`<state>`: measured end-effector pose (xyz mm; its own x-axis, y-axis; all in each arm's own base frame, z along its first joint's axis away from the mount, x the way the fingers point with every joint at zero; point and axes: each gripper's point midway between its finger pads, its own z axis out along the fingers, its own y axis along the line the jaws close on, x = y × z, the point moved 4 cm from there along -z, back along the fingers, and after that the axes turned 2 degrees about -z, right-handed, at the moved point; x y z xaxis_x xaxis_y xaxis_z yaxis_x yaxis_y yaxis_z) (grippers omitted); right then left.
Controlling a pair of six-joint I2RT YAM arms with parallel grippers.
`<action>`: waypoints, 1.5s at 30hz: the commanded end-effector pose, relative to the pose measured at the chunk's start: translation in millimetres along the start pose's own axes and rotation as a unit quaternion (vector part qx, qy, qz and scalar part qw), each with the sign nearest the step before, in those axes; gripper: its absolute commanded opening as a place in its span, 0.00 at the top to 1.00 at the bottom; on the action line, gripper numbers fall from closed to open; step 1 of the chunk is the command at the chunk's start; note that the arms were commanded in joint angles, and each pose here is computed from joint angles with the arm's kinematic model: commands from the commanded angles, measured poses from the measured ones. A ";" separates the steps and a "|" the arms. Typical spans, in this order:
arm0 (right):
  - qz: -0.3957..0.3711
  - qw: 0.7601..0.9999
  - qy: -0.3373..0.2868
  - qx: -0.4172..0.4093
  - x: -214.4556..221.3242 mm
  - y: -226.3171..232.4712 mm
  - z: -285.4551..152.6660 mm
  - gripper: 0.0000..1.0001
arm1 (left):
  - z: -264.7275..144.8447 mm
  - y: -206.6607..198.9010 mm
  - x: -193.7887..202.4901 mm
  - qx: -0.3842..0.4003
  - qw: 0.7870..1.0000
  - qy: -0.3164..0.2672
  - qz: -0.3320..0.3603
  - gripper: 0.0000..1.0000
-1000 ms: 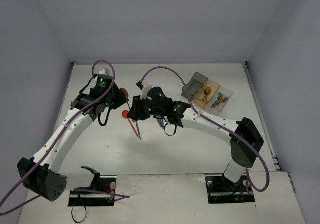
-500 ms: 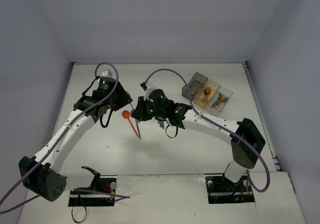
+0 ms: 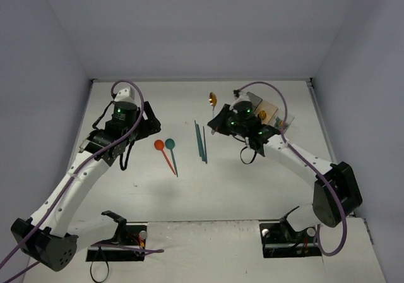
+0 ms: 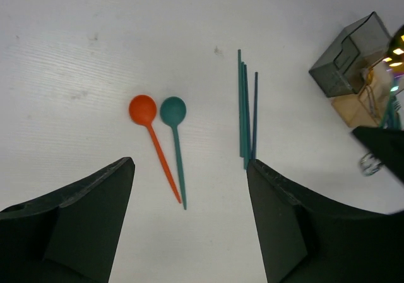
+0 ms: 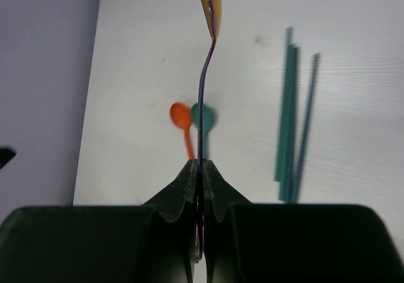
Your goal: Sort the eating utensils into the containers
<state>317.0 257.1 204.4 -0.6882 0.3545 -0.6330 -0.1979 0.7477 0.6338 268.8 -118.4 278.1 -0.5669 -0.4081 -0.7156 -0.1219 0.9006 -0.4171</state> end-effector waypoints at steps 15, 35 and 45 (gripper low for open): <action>0.242 0.953 -0.093 0.155 -93.8 -179.1 -27.2 1.00 | -24.0 88.4 25.9 -0.091 0.986 -0.009 0.138 0.31; 0.277 0.946 -0.060 0.155 -95.1 -200.3 -2.3 0.73 | -11.8 99.5 41.2 -0.104 0.984 0.010 0.144 0.30; 0.235 0.960 -0.073 0.133 -113.0 -165.7 -31.3 0.50 | -11.8 99.5 40.7 -0.104 0.984 0.009 0.145 0.30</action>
<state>402.7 71.3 119.9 -0.5677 0.7763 -0.2740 0.4522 0.5722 0.6842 214.3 -45.4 204.2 -0.6606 -0.1224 -0.7407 -0.1084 0.9918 -0.0673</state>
